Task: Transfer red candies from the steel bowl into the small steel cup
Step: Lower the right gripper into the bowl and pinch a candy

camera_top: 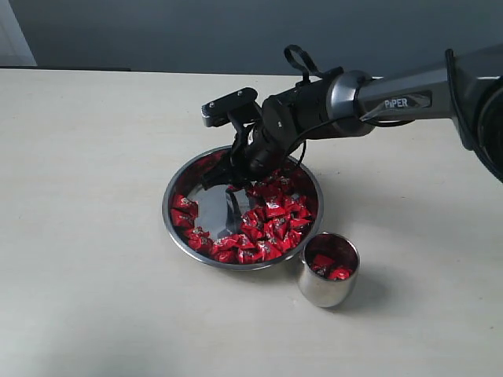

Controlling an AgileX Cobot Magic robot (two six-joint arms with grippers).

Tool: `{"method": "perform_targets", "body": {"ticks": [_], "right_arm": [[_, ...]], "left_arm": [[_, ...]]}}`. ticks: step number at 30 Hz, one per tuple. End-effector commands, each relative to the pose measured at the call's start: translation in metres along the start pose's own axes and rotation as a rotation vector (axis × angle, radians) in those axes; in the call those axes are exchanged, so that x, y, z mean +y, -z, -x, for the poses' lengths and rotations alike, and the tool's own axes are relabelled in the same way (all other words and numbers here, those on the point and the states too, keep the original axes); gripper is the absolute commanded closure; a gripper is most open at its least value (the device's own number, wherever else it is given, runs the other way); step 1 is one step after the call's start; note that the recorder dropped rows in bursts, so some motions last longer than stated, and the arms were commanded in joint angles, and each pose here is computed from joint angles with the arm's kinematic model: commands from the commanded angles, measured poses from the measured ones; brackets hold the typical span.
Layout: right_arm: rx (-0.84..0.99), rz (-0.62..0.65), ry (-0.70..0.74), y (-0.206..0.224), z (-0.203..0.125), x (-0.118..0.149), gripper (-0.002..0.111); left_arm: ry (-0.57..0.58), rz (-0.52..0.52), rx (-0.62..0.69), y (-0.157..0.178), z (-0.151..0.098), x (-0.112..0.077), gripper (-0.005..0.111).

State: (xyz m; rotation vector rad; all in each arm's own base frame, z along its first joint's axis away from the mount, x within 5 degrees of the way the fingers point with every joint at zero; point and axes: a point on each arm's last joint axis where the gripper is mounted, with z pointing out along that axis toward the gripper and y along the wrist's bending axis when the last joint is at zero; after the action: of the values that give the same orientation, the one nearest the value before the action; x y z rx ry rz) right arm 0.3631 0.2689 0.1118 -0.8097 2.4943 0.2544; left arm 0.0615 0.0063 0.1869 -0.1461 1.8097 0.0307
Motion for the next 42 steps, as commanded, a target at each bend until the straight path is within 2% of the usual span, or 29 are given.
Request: {"method": "perform_targets", "body": {"ticks": [1, 22, 24, 28, 29, 33, 38, 42], "right_arm": [[-0.030, -0.003, 0.004, 0.001, 0.004, -0.002, 0.070], [-0.005, -0.003, 0.004, -0.007, -0.001, -0.002, 0.071], [-0.005, -0.003, 0.004, -0.007, -0.001, -0.002, 0.076], [-0.007, -0.003, 0.004, -0.007, -0.001, -0.002, 0.105], [-0.007, -0.003, 0.004, -0.007, -0.001, -0.002, 0.108], [-0.007, -0.003, 0.004, -0.005, 0.000, -0.002, 0.108], [-0.052, -0.001, -0.016, 0.026, 0.014, -0.001, 0.108], [-0.132, 0.006, -0.023, 0.086, 0.020, 0.001, 0.108]], "left_arm": [[0.001, -0.005, -0.008, 0.000, 0.000, 0.000, 0.106], [0.001, -0.005, -0.008, 0.000, 0.000, 0.000, 0.106], [0.001, -0.005, -0.008, 0.000, 0.000, 0.000, 0.106], [0.001, -0.005, -0.008, 0.000, 0.000, 0.000, 0.106], [0.001, -0.005, -0.008, 0.000, 0.000, 0.000, 0.106], [0.001, -0.005, -0.008, 0.000, 0.000, 0.000, 0.106], [0.001, -0.005, -0.008, 0.000, 0.000, 0.000, 0.106], [0.001, -0.005, -0.008, 0.000, 0.000, 0.000, 0.106]]}}
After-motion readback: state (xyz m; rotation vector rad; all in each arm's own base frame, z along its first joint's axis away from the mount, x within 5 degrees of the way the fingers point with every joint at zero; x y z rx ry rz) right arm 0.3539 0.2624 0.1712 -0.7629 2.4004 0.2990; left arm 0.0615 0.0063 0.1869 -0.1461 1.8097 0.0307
